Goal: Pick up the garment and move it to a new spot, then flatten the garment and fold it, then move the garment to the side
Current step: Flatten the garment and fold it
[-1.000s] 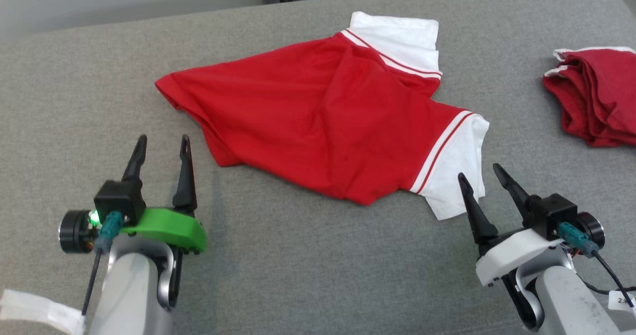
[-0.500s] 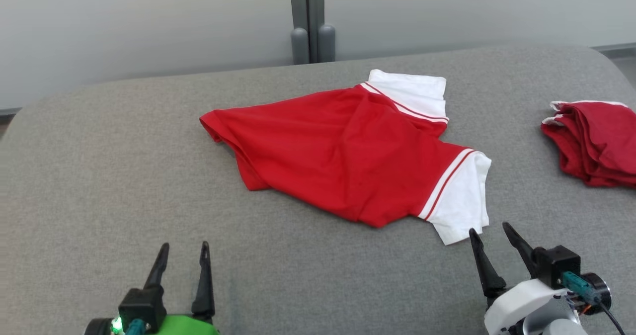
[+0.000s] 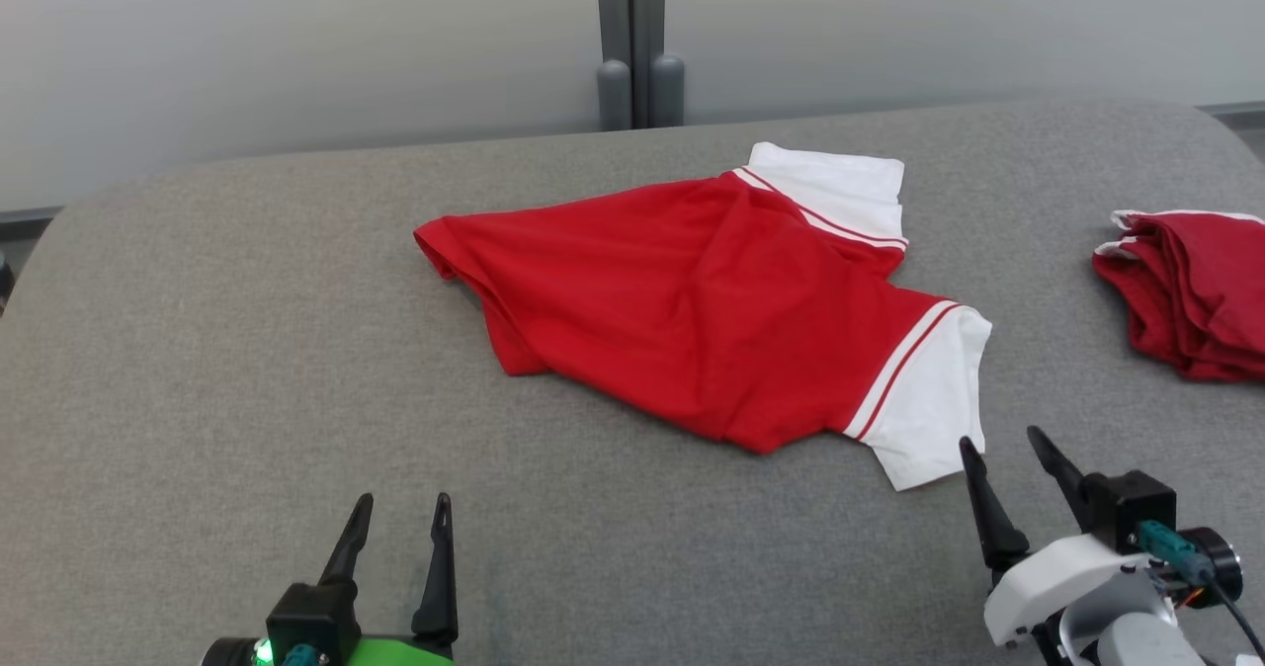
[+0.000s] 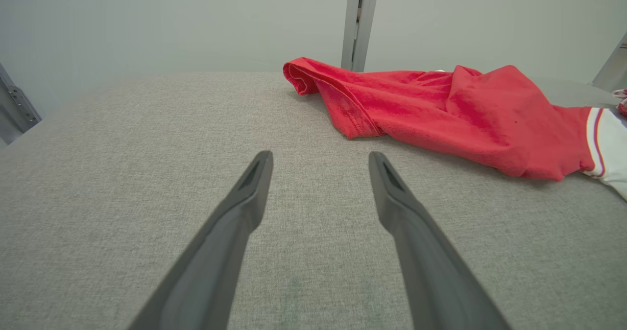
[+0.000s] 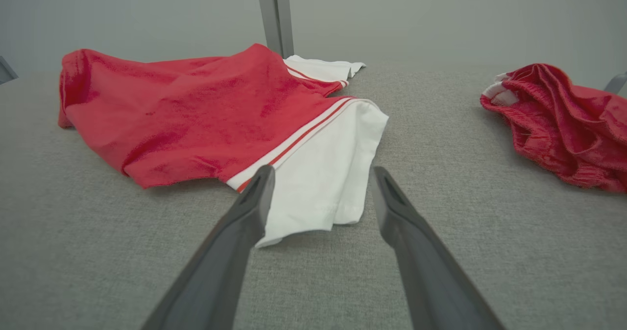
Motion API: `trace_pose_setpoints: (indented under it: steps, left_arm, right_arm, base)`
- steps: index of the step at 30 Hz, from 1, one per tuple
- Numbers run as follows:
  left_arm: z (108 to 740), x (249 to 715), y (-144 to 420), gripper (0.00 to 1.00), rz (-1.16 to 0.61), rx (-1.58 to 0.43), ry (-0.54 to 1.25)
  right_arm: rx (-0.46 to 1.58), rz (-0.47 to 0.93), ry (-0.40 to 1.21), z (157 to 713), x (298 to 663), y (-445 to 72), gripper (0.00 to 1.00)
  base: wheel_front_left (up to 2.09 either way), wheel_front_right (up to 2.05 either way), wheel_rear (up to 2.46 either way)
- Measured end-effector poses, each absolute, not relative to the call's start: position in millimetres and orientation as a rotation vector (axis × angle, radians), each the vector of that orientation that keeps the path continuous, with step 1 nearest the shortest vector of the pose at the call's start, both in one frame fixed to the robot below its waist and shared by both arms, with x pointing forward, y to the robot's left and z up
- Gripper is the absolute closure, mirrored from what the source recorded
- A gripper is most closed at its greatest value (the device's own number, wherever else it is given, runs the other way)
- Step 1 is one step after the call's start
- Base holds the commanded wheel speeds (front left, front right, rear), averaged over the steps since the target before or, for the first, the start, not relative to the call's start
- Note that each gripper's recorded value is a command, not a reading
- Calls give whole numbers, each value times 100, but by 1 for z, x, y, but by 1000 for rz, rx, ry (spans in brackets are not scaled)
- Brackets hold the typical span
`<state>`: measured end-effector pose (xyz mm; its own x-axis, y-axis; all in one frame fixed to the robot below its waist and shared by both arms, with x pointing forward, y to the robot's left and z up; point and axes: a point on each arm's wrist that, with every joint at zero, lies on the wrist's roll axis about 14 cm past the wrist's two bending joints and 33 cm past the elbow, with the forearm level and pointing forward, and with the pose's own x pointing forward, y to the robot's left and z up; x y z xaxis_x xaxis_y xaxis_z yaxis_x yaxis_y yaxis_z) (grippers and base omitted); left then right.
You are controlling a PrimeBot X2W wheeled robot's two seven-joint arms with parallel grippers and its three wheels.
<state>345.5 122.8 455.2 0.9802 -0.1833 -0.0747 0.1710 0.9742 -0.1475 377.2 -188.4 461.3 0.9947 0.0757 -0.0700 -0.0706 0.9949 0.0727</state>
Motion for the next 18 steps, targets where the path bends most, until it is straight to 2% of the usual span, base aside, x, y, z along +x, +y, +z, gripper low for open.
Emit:
trace_pose_setpoints:
  steps: [8,18]
  left_arm:
    - [450,363,112,0,-216,-148,104]
    - [436,370,110,0,-227,-160,144]
  right_arm:
    - [-1,26,116,451,410,-209,0]
    - [-10,-5,257,405,421,-210,0]
  base:
    - [0,0,0]
    - [0,0,0]
